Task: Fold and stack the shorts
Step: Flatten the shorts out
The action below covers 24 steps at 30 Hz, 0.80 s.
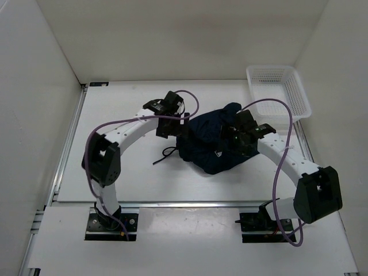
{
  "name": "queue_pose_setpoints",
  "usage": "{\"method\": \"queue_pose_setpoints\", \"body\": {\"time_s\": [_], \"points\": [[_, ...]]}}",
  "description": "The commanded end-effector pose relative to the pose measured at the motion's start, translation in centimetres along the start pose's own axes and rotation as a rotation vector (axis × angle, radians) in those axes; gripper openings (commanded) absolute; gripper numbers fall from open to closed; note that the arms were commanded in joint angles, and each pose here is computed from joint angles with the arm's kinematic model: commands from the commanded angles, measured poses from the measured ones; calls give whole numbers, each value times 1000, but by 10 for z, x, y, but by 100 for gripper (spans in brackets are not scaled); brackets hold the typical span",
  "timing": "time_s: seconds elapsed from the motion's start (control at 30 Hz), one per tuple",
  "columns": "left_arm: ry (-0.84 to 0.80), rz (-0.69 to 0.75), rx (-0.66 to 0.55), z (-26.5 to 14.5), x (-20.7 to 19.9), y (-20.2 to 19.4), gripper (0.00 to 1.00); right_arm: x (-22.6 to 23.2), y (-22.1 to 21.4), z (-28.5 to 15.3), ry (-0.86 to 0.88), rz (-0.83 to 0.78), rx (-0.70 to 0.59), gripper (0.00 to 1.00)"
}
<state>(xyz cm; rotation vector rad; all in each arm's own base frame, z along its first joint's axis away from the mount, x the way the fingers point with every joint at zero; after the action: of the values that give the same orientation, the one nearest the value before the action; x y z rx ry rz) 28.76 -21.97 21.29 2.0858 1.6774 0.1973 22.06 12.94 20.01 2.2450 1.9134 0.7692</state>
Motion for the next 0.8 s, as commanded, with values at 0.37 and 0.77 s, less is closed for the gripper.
{"method": "queue_pose_setpoints", "body": {"time_s": [0.37,0.77], "points": [[-35,109,18,73,-25,50,87,5,-23,53,-20,155,75,70],[-119,8,-178,-22,12,95,10,49,33,8,41,54,-78,0]]}}
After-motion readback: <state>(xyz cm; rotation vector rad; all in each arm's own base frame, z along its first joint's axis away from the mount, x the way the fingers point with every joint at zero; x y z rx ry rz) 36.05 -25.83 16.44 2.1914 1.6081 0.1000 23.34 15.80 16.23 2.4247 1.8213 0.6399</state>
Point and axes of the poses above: each gripper's point midway between its finger pads, its own z axis out along the fingers, its own x axis along the line the jaws close on, y = z × x, the point moved 10 cm from there along -z, back along the fingers, and after that the axes turned 5 degrees about z, right-handed, at the moved point
